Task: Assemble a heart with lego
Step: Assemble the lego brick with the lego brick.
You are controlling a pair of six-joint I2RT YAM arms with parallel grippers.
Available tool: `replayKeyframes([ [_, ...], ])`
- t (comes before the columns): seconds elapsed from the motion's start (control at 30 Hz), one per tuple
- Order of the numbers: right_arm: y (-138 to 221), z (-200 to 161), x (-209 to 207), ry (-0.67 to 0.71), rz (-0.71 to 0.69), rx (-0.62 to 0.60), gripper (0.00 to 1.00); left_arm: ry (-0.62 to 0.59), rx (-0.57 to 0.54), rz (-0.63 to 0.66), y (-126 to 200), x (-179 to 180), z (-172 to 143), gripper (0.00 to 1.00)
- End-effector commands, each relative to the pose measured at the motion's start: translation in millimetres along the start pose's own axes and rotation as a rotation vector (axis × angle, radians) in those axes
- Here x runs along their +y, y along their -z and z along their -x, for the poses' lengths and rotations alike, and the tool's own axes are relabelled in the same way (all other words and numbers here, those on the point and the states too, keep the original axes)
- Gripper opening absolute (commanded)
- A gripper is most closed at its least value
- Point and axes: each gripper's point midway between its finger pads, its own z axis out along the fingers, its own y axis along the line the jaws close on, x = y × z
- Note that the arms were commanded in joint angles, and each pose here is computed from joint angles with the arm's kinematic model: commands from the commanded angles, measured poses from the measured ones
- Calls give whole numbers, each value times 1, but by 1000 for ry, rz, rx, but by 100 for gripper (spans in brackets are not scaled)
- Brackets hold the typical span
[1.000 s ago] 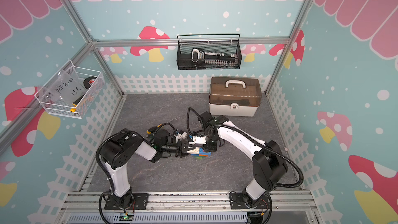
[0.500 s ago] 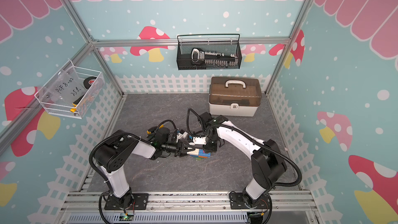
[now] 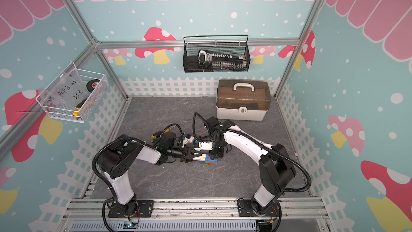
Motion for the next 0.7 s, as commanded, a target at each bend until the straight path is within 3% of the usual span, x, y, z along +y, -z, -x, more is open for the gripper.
replayKeyframes([
  [0.0,-11,-12,14,9,50,66,8,25,3,26,0,11,-4,50],
  [0.3,-7,-20,13,8,2,85,8,26,1,29,2,13,-6,50],
  [0.67,-24,-19,26,14,99,102,8,23,2,31,2,13,-7,50],
])
